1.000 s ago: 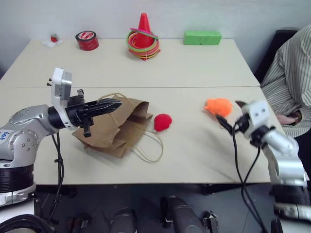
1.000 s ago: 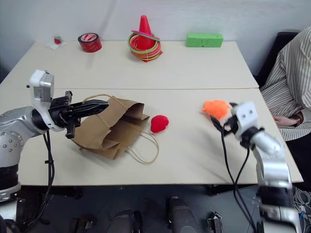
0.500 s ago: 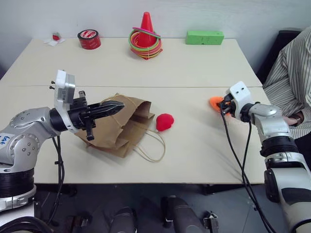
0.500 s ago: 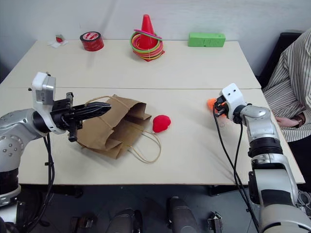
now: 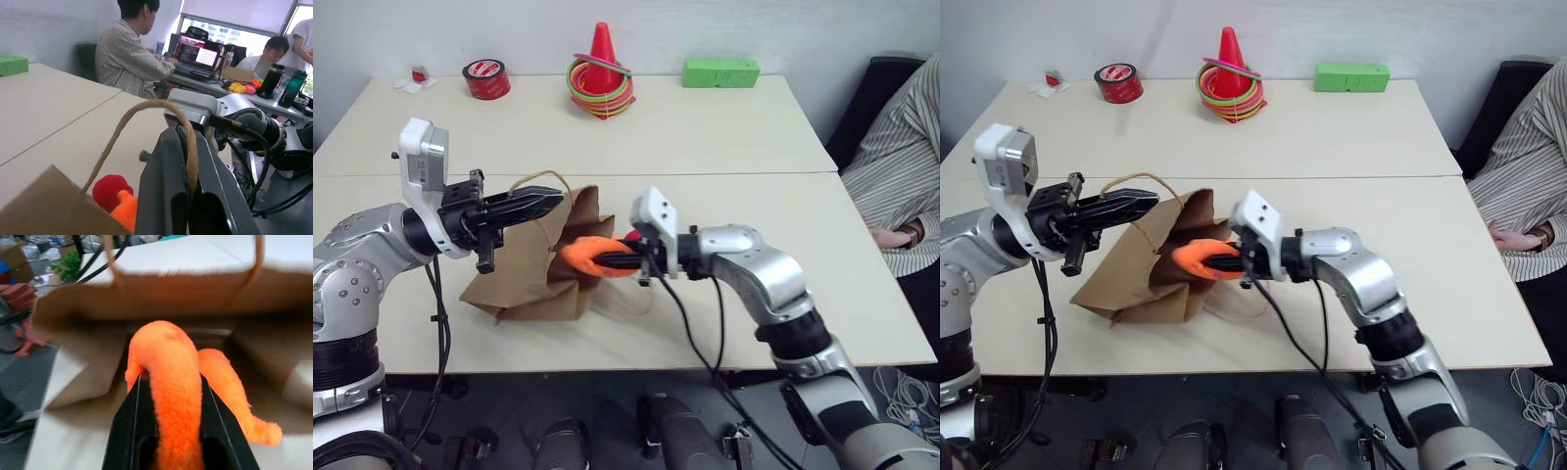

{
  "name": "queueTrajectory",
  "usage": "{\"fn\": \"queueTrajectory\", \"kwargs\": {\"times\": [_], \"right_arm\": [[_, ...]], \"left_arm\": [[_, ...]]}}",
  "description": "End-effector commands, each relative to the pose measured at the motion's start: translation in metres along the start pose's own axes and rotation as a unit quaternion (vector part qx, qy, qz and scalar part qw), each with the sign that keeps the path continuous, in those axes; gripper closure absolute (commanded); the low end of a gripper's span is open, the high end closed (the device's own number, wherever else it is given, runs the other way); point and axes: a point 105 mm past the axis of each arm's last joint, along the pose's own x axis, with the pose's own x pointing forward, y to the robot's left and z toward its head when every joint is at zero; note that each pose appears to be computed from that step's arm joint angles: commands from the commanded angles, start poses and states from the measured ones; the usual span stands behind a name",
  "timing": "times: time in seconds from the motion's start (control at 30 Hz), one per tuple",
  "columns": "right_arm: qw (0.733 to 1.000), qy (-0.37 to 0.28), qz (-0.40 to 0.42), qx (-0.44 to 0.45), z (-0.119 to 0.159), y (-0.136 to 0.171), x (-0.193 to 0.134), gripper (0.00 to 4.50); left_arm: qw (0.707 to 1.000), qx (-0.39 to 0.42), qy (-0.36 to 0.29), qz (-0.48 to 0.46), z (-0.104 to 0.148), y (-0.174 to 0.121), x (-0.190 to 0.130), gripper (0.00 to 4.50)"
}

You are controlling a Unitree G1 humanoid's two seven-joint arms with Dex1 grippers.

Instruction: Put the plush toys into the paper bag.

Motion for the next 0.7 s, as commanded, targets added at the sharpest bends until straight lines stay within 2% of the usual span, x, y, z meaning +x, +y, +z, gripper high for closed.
{"fn": "queueTrajectory", "kwargs": {"times": [0.03,0.1,0.3,0.5,0.6,0.7], "right_arm": [[0.999,0.03,-0.016,-0.022,-0.008,-0.008,0.017,4.31],[0.998,0.058,0.004,-0.037,-0.015,-0.005,0.027,4.31],[0.992,0.042,0.095,-0.066,-0.005,0.019,0.056,4.31],[0.994,0.028,0.099,-0.046,-0.036,0.02,0.073,4.31],[0.995,0.023,0.093,-0.027,-0.042,0.014,0.066,3.33],[0.993,-0.013,0.107,-0.04,-0.032,0.009,0.046,2.25]], "left_arm": [[0.999,0.014,-0.011,-0.03,0.009,-0.01,0.005,4.5],[0.999,0.012,-0.01,-0.03,0.008,-0.01,0.005,4.5],[0.999,0.008,-0.015,-0.029,0.001,-0.008,0.005,4.5],[1.0,0.002,-0.016,-0.022,-0.006,-0.007,0.003,4.5],[1.0,0.002,-0.013,-0.016,-0.009,-0.007,0.001,4.5],[1.0,0.004,-0.007,-0.006,-0.01,-0.007,-0.004,4.5]]}}
